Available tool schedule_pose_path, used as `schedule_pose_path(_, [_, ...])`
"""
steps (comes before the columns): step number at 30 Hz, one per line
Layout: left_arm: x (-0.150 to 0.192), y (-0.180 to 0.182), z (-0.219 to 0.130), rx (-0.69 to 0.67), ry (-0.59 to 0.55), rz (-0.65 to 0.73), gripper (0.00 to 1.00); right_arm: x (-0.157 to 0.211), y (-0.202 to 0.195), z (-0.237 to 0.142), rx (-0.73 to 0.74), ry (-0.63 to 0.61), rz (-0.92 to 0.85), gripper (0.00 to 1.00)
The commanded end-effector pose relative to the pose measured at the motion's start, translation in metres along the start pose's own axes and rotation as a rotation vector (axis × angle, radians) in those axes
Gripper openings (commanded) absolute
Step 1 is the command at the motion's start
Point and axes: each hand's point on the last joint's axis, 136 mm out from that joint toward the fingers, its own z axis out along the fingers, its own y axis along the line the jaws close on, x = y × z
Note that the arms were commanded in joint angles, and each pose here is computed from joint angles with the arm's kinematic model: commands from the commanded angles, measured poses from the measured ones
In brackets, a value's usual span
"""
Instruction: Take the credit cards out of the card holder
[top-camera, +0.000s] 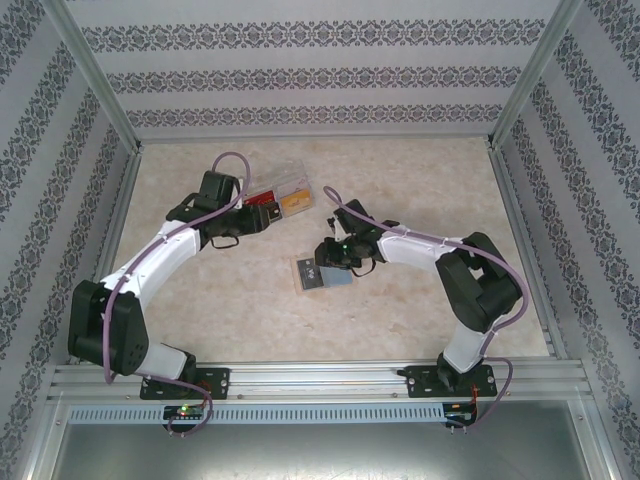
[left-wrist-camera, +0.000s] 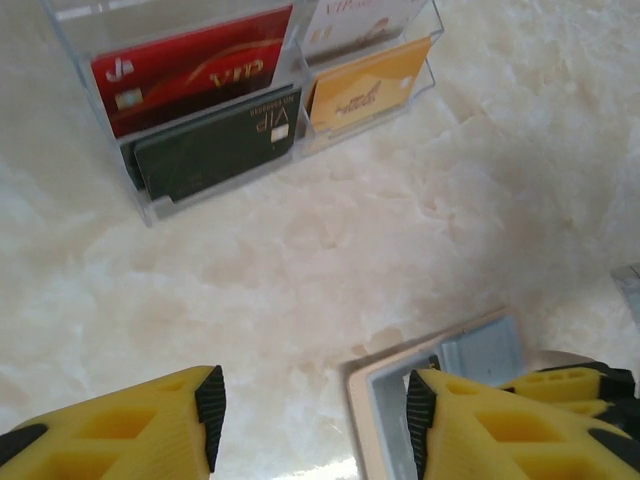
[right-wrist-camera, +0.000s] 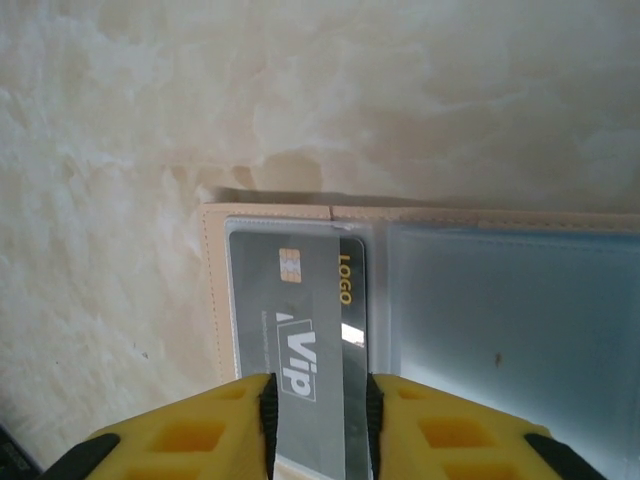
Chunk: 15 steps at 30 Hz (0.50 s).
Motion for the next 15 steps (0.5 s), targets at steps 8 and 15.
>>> schedule_pose_path(8, [0.059,-0.034,0.025,0.039,0.129,-0.151,0.55,-0.004,-0.003,0.016,0.021,0.019,0.025,0.28])
schedule_pose_path(15, [0.094,-0.06,0.061,0.078,0.239,-0.193,0.49,0.0,-0.006,0.021,0.016,0.038,0.028,0.23])
